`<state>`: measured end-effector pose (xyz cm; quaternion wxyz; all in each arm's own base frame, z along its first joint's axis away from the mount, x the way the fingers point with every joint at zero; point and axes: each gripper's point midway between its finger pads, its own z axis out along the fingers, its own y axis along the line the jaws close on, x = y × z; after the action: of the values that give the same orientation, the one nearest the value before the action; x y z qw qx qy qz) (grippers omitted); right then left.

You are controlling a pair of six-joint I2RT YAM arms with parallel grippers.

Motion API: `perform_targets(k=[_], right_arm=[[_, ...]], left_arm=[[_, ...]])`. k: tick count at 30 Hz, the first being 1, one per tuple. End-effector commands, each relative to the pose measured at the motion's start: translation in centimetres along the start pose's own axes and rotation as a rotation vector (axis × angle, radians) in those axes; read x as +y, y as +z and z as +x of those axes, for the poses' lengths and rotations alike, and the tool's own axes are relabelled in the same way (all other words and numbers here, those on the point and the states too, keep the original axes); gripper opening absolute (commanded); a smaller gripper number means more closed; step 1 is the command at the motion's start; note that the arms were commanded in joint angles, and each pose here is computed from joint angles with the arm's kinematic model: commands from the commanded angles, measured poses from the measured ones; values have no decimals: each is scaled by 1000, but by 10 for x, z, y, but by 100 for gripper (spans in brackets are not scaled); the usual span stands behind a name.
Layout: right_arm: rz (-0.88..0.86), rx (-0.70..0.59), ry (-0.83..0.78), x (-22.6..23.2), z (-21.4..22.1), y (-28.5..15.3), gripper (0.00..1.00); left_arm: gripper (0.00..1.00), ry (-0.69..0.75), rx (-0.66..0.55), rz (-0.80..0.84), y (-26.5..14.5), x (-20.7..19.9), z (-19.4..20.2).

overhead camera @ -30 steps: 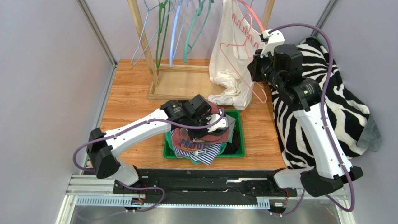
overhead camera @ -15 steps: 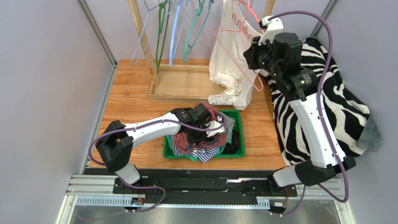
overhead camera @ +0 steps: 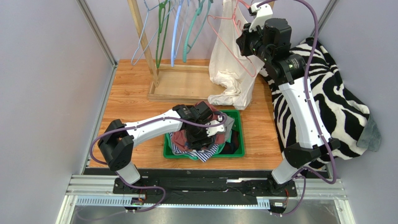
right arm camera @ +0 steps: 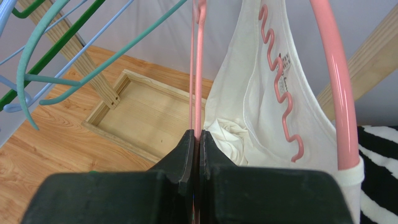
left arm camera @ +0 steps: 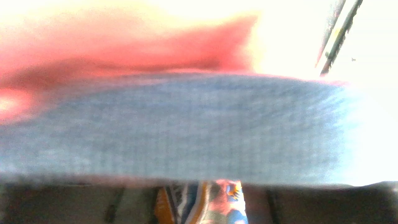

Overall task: Remove the tank top from the hanger
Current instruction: Place the hanger at the clothesline.

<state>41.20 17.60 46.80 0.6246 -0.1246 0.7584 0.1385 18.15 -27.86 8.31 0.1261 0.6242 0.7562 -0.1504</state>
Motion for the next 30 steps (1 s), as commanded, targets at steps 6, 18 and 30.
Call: perform_targets(k=[6,18,30], right_arm=[[-7,-118,-39,0,-46,4,0],[15,-99,-55,-4,-37,40,0],[-13,-58,8,4,-15,70,0]], left_arm=[[99,-24,23,-51,-100,-9,-5],[99,-2,-200,-74,-214,-26,-65],[99,45,-459,-366,-317,-16,-74]])
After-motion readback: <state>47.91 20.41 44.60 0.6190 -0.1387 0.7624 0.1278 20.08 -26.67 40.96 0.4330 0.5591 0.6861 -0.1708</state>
